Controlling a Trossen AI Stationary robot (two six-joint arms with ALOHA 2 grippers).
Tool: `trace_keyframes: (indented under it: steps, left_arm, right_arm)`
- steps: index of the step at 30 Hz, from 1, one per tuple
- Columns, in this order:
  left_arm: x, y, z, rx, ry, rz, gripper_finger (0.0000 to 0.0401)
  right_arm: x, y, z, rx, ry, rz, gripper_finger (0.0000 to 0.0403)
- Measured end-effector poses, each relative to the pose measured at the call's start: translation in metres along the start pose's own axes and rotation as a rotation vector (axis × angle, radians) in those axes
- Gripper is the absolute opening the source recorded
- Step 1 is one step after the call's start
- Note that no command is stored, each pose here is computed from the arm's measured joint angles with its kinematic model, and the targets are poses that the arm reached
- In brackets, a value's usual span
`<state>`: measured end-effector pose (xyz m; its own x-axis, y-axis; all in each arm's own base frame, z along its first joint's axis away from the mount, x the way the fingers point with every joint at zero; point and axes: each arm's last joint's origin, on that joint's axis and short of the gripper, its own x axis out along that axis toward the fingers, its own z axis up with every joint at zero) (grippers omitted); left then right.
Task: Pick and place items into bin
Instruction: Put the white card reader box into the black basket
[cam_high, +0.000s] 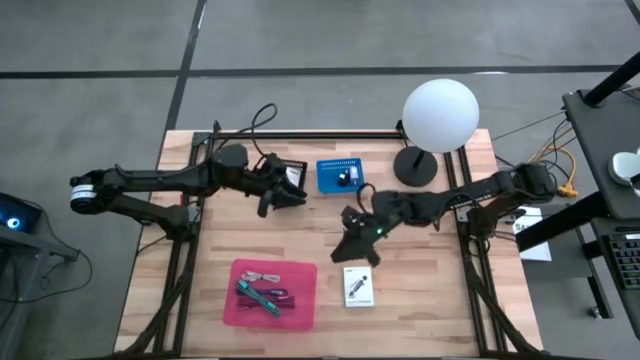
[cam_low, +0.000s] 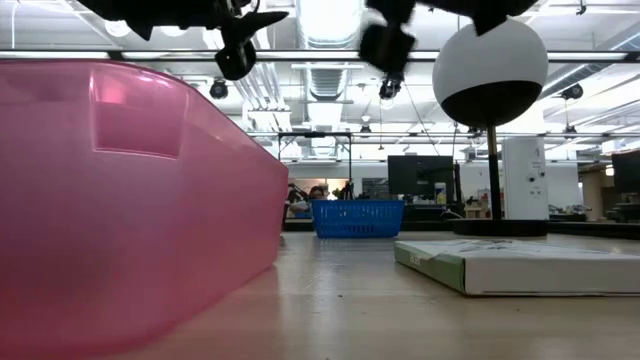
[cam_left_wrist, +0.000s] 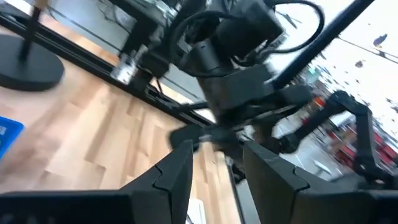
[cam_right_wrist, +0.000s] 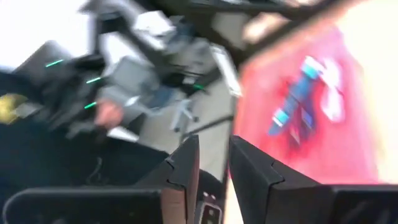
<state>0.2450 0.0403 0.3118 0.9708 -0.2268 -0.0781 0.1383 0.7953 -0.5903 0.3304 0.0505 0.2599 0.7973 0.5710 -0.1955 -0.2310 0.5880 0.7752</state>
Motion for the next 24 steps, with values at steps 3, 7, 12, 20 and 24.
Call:
trace_keyframes:
  steps: [3,7,12,20,24]
  left_arm:
    - [0.0,0.0,-0.003,-0.008,0.037,-0.025,0.0125]
    - [0.0,0.002,-0.007,-0.017,0.069,-0.035,0.0125]
    - [-0.001,0.004,-0.009,-0.023,0.091,-0.021,0.0125]
    - [-0.001,0.004,-0.009,-0.023,0.095,-0.026,0.0125]
    - [-0.001,0.004,-0.009,-0.023,0.095,-0.026,0.0125]
  right_arm:
    - [0.004,-0.004,-0.015,0.188,0.017,-0.155,0.0072]
    - [0.007,-0.006,-0.033,0.459,-0.002,-0.331,0.0073]
    - [0.01,-0.003,-0.063,0.808,-0.102,-0.578,0.0071]
    - [0.018,0.026,-0.095,0.729,-0.317,-0.699,0.0072]
    - [0.024,0.056,-0.089,0.481,-0.435,-0.67,0.0072]
